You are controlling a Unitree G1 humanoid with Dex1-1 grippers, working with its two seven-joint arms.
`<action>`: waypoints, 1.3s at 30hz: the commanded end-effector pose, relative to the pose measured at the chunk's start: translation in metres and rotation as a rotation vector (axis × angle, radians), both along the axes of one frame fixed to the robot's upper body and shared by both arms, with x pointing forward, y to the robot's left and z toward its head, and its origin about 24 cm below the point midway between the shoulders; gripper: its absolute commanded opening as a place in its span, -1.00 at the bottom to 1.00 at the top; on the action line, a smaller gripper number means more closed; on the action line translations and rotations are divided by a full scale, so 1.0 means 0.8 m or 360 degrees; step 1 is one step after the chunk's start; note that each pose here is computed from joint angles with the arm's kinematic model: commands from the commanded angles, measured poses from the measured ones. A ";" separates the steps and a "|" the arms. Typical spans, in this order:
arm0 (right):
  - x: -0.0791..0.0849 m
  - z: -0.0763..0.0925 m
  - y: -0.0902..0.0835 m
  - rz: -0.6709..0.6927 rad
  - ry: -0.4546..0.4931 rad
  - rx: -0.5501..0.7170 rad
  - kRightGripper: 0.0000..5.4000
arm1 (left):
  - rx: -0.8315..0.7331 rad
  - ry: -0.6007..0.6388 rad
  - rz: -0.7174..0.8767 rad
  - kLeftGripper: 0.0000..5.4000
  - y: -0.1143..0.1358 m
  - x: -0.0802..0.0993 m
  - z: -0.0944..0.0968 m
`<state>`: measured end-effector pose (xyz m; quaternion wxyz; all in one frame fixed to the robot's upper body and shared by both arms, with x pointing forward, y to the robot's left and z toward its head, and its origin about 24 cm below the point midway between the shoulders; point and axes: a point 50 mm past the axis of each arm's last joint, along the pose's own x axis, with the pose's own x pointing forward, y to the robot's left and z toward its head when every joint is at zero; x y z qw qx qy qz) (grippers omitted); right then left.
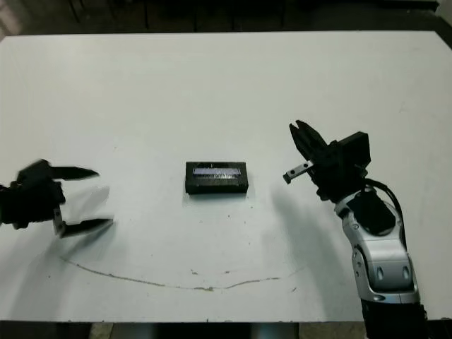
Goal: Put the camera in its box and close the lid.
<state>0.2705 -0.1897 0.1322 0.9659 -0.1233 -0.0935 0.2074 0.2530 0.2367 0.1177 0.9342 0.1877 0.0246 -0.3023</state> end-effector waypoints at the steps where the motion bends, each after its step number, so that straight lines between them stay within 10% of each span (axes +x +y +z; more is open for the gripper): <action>1: -0.002 -0.011 -0.002 -0.0037 0.0059 -0.0011 -1.00 | -0.0444 -0.0236 0.0407 0.57 -0.034 0.002 0.008; 17: -0.005 -0.012 0.003 -0.0115 0.0062 0.0002 -1.00 | -0.0649 -0.0034 0.0195 -0.55 -0.203 0.021 0.034; 24: -0.005 -0.012 0.001 -0.0121 0.0047 0.0026 -1.00 | -0.0522 0.0329 0.0350 -0.99 -0.239 0.041 -0.021; 39: -0.005 -0.009 0.003 -0.0105 0.0032 0.0028 -1.00 | -0.0262 0.0853 0.0471 -0.99 -0.241 0.010 -0.140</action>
